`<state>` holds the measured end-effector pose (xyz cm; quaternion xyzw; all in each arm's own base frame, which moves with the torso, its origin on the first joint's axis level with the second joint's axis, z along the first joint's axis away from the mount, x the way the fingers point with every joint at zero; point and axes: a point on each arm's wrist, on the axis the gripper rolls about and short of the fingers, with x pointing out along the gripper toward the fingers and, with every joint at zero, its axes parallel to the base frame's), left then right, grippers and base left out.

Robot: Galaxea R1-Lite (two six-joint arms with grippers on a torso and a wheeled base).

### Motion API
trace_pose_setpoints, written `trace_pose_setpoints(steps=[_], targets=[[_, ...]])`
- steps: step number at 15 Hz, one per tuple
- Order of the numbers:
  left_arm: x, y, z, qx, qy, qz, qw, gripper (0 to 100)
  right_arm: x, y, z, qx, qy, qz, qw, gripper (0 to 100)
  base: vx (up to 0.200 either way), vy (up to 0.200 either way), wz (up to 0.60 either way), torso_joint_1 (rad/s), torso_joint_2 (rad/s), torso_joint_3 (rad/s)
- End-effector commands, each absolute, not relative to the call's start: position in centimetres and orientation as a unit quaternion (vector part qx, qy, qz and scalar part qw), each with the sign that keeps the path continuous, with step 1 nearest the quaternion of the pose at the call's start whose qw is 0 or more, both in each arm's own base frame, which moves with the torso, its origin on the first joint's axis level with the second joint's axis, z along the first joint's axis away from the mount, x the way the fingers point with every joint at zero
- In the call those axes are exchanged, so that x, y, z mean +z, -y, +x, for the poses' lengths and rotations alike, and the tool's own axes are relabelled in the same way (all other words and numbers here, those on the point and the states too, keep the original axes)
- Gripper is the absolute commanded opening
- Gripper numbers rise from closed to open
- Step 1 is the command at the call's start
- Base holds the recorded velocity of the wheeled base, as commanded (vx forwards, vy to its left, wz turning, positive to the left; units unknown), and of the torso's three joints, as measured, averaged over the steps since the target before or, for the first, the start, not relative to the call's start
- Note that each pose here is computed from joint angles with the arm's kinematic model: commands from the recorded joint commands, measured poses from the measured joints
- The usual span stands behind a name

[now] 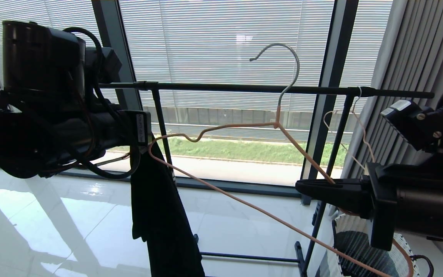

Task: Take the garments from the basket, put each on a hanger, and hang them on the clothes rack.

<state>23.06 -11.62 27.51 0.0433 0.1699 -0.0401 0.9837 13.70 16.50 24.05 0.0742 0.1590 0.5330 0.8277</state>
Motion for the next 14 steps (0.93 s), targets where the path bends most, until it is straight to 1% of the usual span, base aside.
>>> trace_pose_setpoints(steps=[1,9,14], targets=[[27.8,11.9,22.4,-0.05,-0.164,0.042,0.984,0,23.8,-16.8,13.9,0.533,-0.165,0.072,0.827,0,0.0,0.0,0.0,0.0,0.0,0.0],[27.8,12.5,22.0,-0.064,-0.164,0.041,0.984,0,23.7,-17.6,14.1,0.542,-0.157,0.075,0.822,0,0.0,0.0,0.0,0.0,0.0,0.0],[28.2,14.2,20.4,-0.133,-0.158,0.041,0.978,0,23.4,-18.5,14.3,0.548,-0.161,0.072,0.818,0,0.0,0.0,0.0,0.0,0.0,0.0]])
